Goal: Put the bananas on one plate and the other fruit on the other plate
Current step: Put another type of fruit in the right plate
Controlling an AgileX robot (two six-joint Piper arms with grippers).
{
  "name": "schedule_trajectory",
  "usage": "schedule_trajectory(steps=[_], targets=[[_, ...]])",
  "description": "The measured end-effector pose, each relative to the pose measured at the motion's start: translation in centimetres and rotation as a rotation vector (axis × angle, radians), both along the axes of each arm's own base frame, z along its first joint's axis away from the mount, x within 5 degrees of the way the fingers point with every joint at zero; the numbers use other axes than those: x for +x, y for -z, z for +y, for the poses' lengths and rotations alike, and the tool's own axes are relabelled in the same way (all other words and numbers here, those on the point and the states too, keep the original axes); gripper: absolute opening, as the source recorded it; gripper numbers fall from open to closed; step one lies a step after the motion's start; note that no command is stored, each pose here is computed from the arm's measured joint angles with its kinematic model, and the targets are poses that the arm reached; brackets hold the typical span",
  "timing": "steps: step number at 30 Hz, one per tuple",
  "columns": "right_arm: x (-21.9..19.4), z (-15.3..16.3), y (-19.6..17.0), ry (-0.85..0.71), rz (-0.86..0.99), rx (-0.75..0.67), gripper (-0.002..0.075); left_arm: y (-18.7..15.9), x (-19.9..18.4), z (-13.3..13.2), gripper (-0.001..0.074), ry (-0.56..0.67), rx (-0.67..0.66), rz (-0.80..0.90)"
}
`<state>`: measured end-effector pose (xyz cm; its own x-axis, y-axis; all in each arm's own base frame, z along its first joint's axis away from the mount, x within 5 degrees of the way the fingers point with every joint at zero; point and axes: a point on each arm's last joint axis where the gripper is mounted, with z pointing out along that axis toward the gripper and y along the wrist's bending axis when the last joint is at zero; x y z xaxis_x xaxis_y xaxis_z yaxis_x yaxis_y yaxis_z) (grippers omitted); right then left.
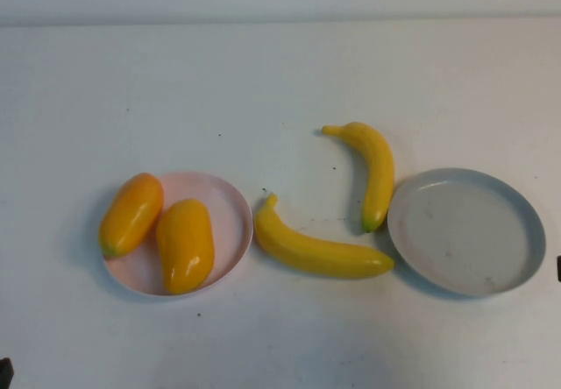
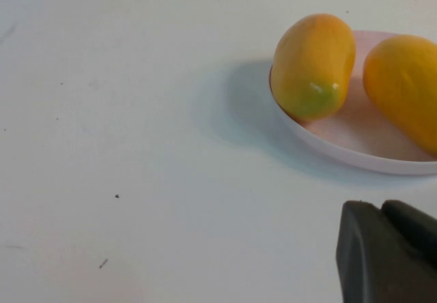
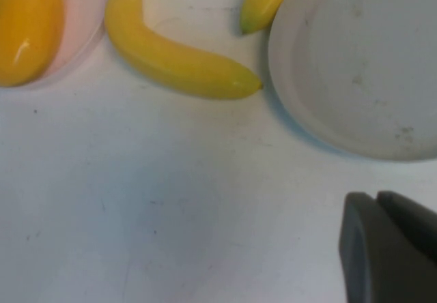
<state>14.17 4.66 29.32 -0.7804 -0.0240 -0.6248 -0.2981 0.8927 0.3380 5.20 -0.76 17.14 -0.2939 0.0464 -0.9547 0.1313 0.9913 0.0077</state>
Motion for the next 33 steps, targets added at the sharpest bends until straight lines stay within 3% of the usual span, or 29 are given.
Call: schedule_trajectory(steps=[7, 17, 22, 28, 33], targets=[[3.9, 2.8, -0.2, -0.192, 0.057, -0.075, -0.0017, 0.0, 0.0, 0.0, 0.0000, 0.000, 0.001, 0.000], [8.3, 11.8, 0.8, -0.606, 0.059, -0.281, 0.0001, 0.0, 0.0, 0.0, 0.0000, 0.000, 0.002, 0.000], [10.6, 15.4, 2.1, -0.774, 0.033, -0.348, 0.0130, 0.0, 0.0, 0.0, 0.0000, 0.000, 0.002, 0.000], [13.7, 18.4, 4.1, -0.864, 0.023, -0.430, 0.0365, 0.0, 0.0, 0.0, 0.0000, 0.000, 0.003, 0.000], [16.2, 20.0, 6.0, -0.892, 0.025, -0.500, 0.0425, 0.0, 0.0, 0.0, 0.0000, 0.000, 0.003, 0.000]])
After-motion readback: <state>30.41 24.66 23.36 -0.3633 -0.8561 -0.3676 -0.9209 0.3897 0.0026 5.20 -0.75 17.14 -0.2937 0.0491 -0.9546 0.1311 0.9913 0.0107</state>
